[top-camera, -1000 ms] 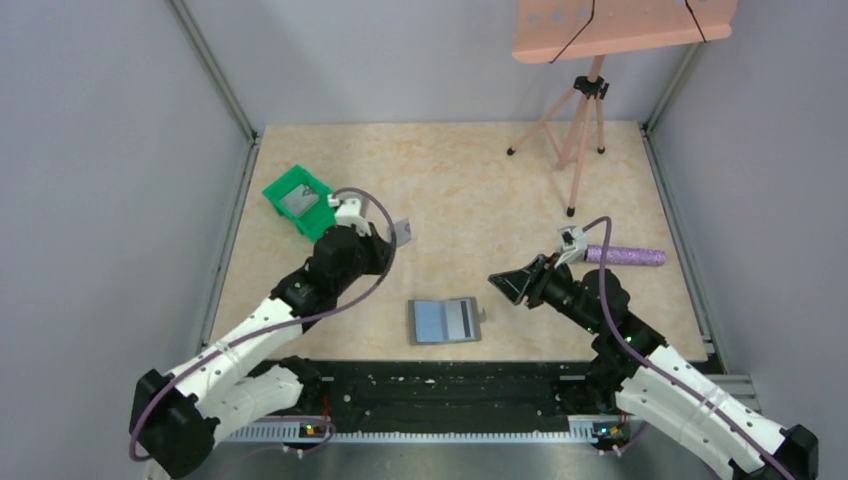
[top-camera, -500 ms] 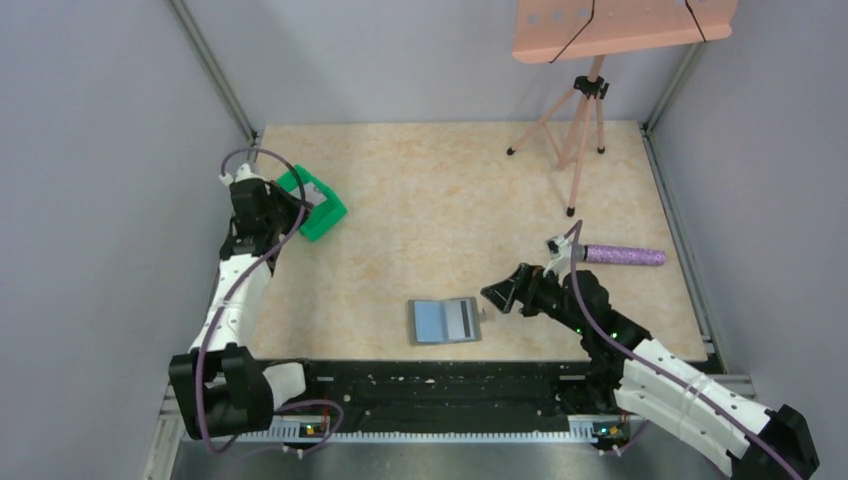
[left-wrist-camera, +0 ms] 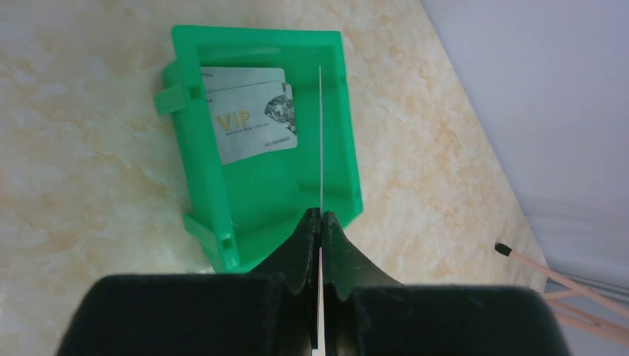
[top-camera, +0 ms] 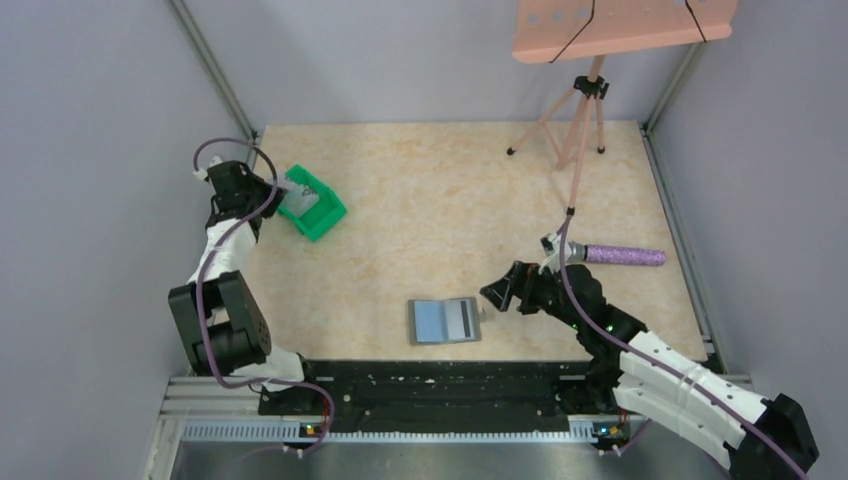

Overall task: Take the credit cards out of the card holder
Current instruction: Place the credit card in the storage box.

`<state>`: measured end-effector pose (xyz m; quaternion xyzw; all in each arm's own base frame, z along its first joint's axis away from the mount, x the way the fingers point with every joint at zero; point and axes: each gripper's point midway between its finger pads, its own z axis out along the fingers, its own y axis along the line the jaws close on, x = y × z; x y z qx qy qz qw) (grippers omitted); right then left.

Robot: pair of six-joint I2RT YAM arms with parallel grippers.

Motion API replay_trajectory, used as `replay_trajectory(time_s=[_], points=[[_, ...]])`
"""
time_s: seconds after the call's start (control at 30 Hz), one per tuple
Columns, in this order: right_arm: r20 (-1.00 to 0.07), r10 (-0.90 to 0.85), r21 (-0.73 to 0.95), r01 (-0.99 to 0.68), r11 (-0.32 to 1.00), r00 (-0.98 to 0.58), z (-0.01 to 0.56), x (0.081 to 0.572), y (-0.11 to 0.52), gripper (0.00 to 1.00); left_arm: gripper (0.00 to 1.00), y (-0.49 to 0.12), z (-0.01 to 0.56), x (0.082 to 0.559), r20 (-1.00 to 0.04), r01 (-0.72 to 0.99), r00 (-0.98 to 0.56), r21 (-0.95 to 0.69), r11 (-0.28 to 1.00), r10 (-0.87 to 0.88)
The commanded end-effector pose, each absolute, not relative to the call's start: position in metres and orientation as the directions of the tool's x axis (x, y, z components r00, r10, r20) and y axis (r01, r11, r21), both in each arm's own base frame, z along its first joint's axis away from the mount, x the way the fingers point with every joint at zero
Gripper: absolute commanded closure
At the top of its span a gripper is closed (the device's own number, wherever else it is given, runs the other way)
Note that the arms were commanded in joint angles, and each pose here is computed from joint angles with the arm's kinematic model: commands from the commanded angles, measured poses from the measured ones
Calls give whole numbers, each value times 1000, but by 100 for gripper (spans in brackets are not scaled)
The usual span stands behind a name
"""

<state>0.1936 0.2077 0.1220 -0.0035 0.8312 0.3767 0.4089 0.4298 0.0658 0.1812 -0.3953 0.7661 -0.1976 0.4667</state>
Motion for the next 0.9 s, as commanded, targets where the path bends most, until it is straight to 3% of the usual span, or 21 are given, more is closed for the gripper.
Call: replay_trajectory(time_s=[0.0,0.13,0.87], points=[[-730,315,610,-371,700,-606,157,207,214,7,100,70,192,458,-561,-353,-258,-703,618,-786],[-726,310,609,-365,704,-614,153,209,215,7,100,61,173,466,-525,-331,-352,-705,627,-775],[-714,326,617,-336,712,-620,150,213,215,7,100,87,119,489,-523,-450,-390,-610,653,-758]])
